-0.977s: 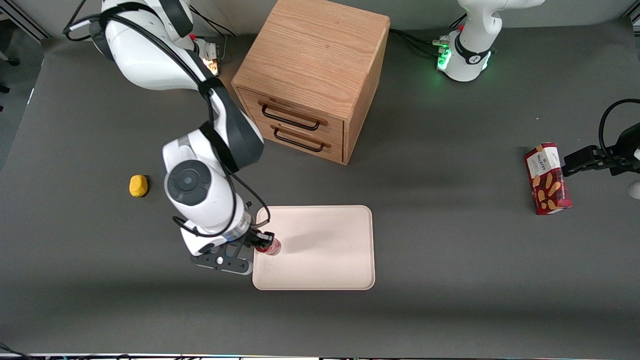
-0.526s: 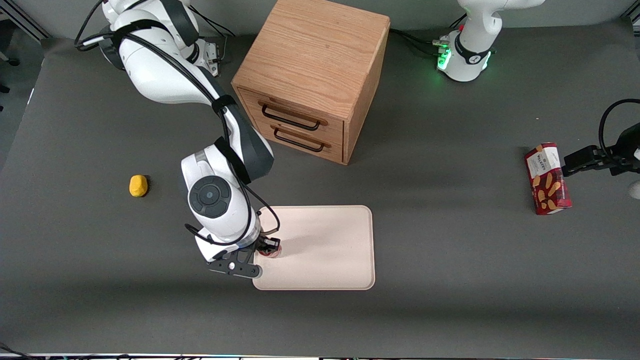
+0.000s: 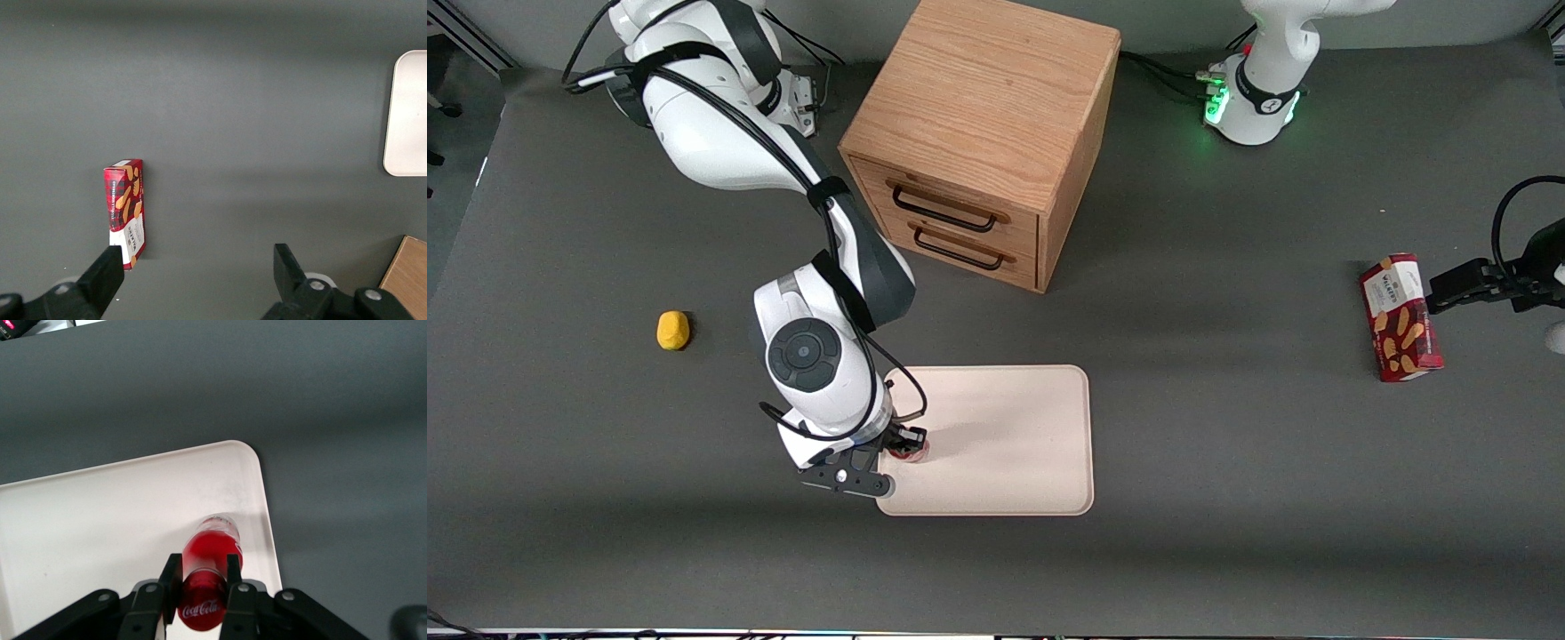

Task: Place coke bottle on tray

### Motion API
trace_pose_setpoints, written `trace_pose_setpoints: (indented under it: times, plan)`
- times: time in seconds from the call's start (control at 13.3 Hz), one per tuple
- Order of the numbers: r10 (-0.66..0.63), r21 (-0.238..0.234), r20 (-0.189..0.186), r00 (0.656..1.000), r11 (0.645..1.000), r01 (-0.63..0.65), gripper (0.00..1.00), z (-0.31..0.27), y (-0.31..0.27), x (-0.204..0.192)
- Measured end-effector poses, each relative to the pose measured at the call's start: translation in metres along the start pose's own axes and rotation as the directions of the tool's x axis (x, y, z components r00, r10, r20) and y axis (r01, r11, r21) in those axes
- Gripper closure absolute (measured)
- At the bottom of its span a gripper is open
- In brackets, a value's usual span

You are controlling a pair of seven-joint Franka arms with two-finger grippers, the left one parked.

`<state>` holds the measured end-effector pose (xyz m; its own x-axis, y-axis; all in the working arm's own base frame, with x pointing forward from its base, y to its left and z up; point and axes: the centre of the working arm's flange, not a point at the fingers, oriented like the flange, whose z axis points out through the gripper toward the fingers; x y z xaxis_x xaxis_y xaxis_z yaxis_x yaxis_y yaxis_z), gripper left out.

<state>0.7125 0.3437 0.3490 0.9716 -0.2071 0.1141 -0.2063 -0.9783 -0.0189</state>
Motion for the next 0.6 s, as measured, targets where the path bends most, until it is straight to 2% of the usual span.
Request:
trace_pose_setpoints:
  times: [0.15,0.3,0.38,0.6]
  plan:
    - [0.001,0.000,0.000,1.000,1.000,-0.001,0.69,0.0002,0.0001,0.0001]
    - [0.002,0.001,-0.002,1.000,1.000,-0.002,0.65,-0.0003,0.0002,0.0004]
    - [0.003,0.001,-0.002,1.000,1.000,-0.003,0.58,-0.0005,0.0003,0.0005]
    - [0.005,0.002,-0.003,1.000,1.000,-0.005,0.25,-0.0008,0.0004,0.0008]
